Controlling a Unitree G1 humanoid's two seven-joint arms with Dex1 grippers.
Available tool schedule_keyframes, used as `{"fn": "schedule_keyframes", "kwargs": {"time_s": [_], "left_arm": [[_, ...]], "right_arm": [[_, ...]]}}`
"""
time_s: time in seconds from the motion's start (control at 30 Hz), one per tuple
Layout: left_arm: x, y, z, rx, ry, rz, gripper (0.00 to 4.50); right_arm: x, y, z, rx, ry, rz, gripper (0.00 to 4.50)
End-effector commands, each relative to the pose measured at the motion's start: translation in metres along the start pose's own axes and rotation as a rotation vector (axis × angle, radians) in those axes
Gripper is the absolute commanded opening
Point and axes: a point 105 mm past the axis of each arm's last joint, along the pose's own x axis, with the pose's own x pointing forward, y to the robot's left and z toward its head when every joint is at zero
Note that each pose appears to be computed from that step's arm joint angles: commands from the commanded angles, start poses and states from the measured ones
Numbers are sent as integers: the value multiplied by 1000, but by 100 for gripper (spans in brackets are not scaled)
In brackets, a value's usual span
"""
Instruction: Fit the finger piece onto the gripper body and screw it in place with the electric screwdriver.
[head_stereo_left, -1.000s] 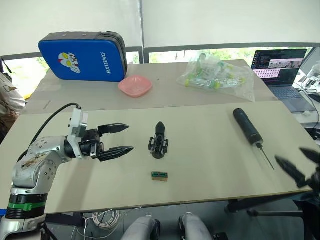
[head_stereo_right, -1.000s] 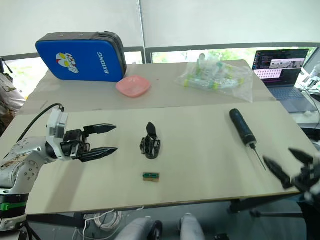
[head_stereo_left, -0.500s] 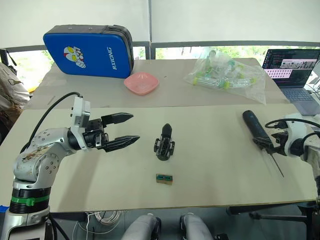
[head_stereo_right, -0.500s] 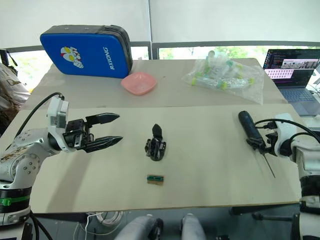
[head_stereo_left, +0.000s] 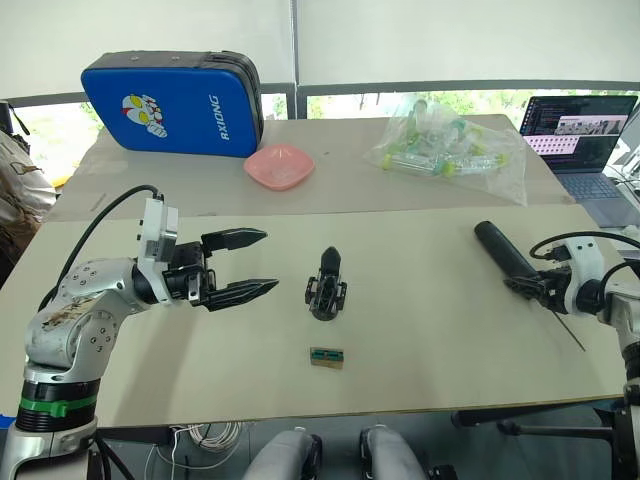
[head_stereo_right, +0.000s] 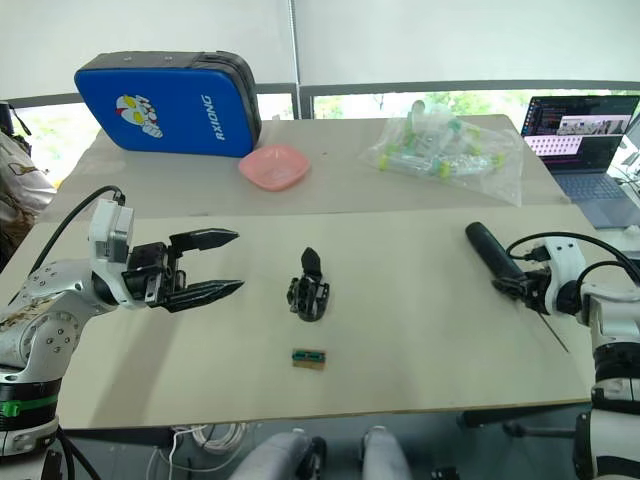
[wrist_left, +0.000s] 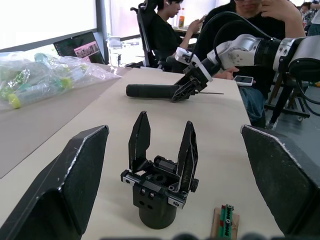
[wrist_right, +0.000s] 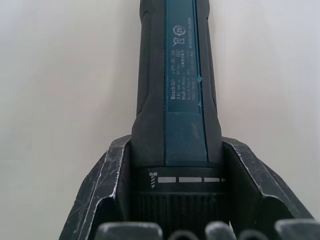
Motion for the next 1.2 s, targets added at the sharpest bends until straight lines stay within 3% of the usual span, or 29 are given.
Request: {"fn": "schedule_keyframes", "kwargs": {"time_s": [0.03, 0.1, 0.27, 0.57, 0.73, 0.8, 0.93, 1.07, 1.2], "left_arm": [[-6, -3, 3, 94, 31, -26, 450], [-12, -6, -5, 88, 58, -48, 450], [-21, -16, -24, 83, 111, -83, 450], [-17, -32, -49, 69, 119, -105, 450], [-16, -32, -53, 71, 126, -96, 450], [-16, -32, -54, 70, 129, -95, 450], [-15, -31, -55, 61, 123, -82, 450], [-23, -34, -67, 106, 210, -131, 450], [-18, -29, -64, 95, 173, -116, 450]], "right_arm": [[-27, 37, 55, -128, -126, 113, 198], [-32, 75, 52, -230, -97, 221, 198], [-28, 121, 27, -270, -59, 303, 198], [-3, 128, 5, -289, -72, 282, 198], [1, 132, -8, -280, -2, 342, 198], [2, 131, -6, -280, -1, 344, 301], [-1, 126, 3, -305, 9, 337, 432], [-14, 119, 15, -353, 77, 324, 442], [-31, 121, 29, -395, 204, 373, 442]]}}
